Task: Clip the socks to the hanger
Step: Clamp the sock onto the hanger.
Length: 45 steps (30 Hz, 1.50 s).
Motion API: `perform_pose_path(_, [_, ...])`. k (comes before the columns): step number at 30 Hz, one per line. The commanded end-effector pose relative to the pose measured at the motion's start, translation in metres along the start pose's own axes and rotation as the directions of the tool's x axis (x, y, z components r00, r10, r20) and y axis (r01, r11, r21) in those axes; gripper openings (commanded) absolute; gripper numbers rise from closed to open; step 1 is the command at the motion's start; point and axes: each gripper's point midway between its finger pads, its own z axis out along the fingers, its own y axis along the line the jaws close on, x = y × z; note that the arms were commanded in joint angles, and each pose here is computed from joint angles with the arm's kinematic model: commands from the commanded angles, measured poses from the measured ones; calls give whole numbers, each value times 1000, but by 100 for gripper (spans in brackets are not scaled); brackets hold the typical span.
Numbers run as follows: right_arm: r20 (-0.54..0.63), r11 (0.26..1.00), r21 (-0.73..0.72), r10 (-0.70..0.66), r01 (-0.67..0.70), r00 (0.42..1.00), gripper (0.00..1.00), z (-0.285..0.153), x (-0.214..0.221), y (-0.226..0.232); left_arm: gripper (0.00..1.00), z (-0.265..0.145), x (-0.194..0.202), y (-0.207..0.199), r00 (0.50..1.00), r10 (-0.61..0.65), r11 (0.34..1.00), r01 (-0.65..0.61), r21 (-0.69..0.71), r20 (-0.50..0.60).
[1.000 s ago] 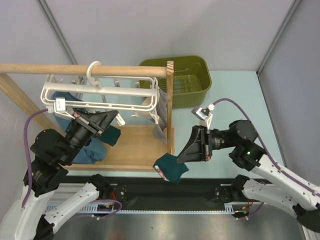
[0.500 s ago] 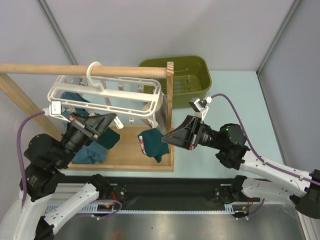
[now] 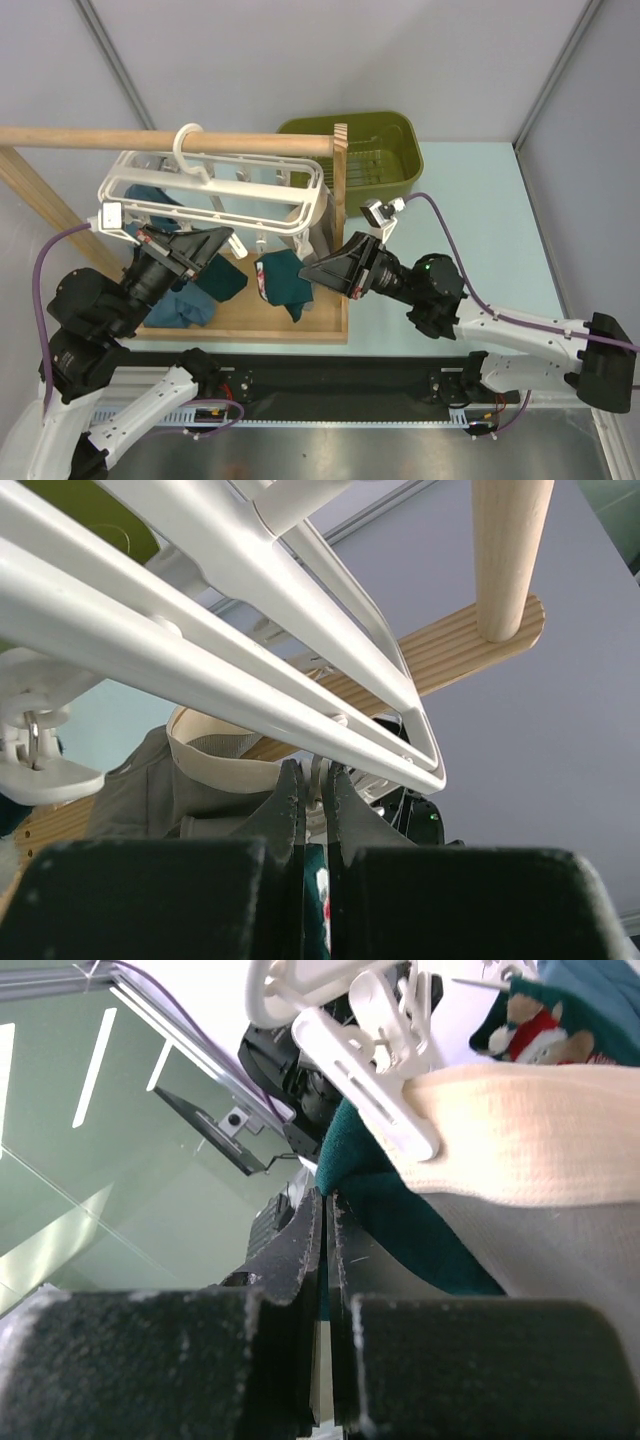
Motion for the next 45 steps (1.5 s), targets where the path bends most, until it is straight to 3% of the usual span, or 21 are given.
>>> perform_pose_path(1, [101, 994, -105, -29, 40, 994, 0, 7, -18, 22, 0, 1, 8, 1, 999, -17, 1000, 16, -7, -40])
perform_pose_path(27, [176, 975, -215, -16, 54, 984, 0, 24, -28, 29, 0, 2, 12, -4, 997, -45, 998, 47, 31, -56])
perform_pose_path(45, [174, 979, -201, -7, 43, 985, 0, 35, -26, 9, 0, 5, 11, -9, 997, -51, 997, 54, 50, -57])
